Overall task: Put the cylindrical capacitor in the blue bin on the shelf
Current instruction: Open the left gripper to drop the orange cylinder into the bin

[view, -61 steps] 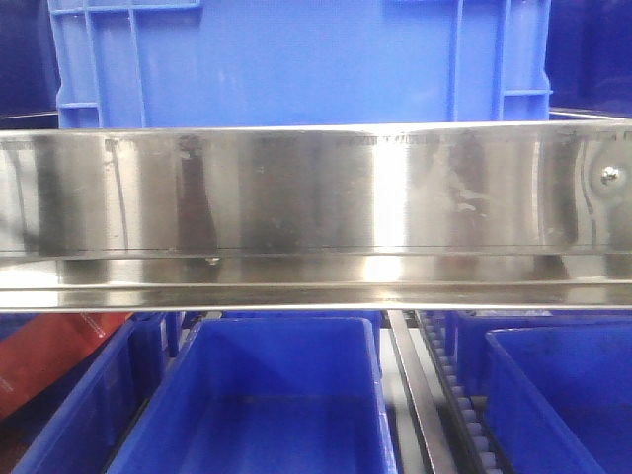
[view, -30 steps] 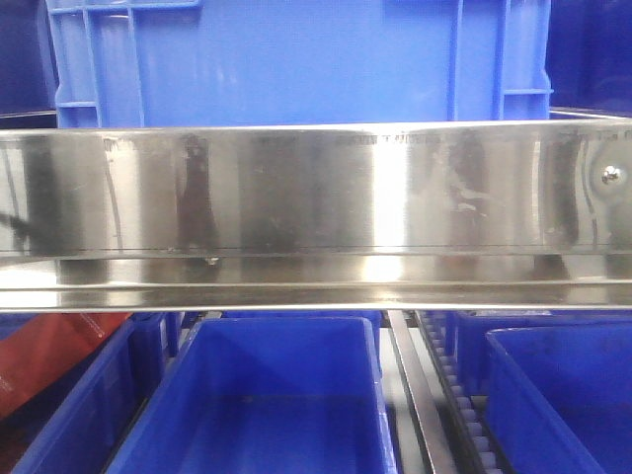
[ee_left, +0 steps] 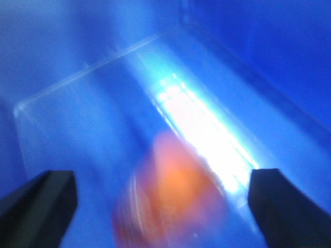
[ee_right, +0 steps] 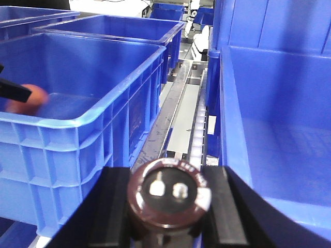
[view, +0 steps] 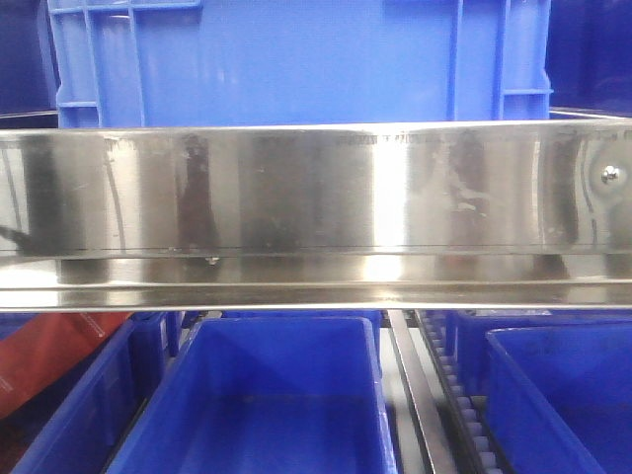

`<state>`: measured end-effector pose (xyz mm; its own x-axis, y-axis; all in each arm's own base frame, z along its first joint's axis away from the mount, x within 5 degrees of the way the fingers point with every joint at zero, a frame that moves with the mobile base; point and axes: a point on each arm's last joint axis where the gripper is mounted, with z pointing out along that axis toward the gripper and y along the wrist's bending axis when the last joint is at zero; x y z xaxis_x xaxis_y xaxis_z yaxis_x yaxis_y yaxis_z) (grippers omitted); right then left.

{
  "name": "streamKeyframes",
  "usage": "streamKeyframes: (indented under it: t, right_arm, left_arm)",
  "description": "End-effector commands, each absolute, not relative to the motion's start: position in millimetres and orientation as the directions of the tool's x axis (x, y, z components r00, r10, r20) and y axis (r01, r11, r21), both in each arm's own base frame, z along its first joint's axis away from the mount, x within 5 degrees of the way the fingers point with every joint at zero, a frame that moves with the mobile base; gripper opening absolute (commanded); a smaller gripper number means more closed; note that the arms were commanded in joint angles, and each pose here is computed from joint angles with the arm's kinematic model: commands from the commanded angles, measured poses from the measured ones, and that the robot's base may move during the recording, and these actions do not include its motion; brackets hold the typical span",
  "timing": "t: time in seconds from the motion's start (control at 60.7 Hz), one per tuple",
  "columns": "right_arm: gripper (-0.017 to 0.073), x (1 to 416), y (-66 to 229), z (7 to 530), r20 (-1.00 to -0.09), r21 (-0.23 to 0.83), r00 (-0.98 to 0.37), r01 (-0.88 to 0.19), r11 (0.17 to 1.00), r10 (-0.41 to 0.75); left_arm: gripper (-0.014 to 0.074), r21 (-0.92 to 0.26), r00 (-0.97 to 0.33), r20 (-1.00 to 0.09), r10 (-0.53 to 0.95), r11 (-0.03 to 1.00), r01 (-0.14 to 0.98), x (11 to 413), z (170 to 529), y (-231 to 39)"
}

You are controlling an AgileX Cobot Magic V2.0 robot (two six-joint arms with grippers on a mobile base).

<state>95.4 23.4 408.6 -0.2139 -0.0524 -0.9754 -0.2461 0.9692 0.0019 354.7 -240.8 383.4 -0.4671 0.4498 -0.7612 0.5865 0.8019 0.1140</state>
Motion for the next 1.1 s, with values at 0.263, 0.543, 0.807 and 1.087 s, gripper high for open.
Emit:
streamKeyframes:
  t: [0.263, 0.543, 0.807, 1.087]
  right_arm:
    - [-0.0048, 93.6, 22.7, 414.1, -0.983, -0.007, -0.174, -0.243, 0.970, -0.050]
    - [-0.0048, 93.5, 22.7, 413.8, -0.983, -0.007, -0.178, -0.243, 0.970, -0.051]
    - [-0.0048, 93.4, 22.9, 413.5, -0.982, -0.004, -0.181, -0.245, 0.970, -0.050]
    - [-0.0048, 98.3, 23.9, 411.8, -0.979, 0.002, -0.198, -0.246, 0.969, -0.049]
  left_arm:
    - [0.0054, 0.105, -0.406, -0.824, 0.395, 0.811, 0.576, 297.6, 460.0, -202.6]
    - [-0.0111, 0.085, -0.369, -0.872, 0.321, 0.842, 0.533, 233.0, 504.4, -154.2]
    - [-0.0111, 0.064, -0.345, -0.911, 0.227, 0.903, 0.426, 170.7, 489.6, -99.5]
    - [-0.0111, -0.017, -0.319, -0.941, 0.115, 0.923, 0.384, 100.3, 440.4, -48.5]
